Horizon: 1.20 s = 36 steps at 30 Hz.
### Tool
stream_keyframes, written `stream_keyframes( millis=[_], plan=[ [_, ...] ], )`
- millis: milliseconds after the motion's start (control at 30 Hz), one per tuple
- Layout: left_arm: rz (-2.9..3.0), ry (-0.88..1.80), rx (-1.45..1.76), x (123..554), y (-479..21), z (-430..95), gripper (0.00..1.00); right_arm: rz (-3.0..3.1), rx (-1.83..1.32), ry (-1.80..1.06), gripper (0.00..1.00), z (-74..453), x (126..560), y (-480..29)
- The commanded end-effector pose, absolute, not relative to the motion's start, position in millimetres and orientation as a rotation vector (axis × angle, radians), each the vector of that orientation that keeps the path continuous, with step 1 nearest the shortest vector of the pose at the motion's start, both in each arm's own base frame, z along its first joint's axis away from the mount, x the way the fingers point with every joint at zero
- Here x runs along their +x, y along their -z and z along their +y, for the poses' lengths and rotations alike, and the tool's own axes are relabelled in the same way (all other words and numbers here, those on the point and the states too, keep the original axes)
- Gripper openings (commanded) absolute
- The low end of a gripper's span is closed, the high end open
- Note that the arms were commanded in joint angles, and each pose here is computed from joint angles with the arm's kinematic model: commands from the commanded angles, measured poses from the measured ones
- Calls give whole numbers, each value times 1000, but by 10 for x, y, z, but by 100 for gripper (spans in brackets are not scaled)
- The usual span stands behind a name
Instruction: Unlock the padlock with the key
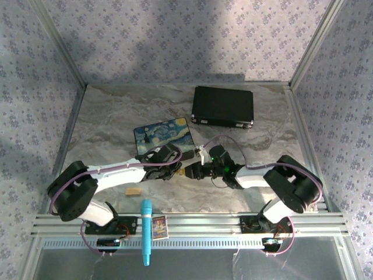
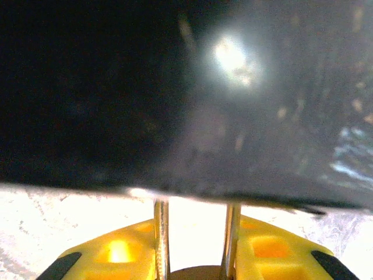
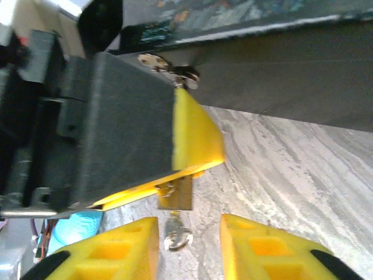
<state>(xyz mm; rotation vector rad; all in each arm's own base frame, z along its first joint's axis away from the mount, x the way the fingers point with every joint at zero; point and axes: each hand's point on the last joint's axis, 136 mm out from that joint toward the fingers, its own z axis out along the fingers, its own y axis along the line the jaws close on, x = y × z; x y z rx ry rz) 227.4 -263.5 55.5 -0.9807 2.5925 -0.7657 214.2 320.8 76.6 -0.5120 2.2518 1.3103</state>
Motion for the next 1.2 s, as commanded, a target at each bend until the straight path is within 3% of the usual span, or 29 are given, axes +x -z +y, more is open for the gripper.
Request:
stream_keyframes(
  millis=[0, 367, 800, 1000, 1167],
  plan=[
    [2524, 870, -1014, 2342, -742, -2689, 0, 2228, -467, -1427, 28, 3271, 2117, -842],
    [2490, 944, -1031, 2361, -741, -2734, 0, 2249, -423, -1567, 25, 3383, 2067, -730],
    [2375, 1189, -1017, 2410, -892, -2868, 0, 2174, -220, -1761, 9, 3353, 2156, -793],
    [2315, 1240, -1007, 2409, -1002, -2816, 0, 2237, -130, -1785, 10, 3315, 2248, -584],
    [2375, 1134, -1027, 2358, -934, -2723, 0, 2305, -157, -1659, 18, 3220, 2230, -453]
  ],
)
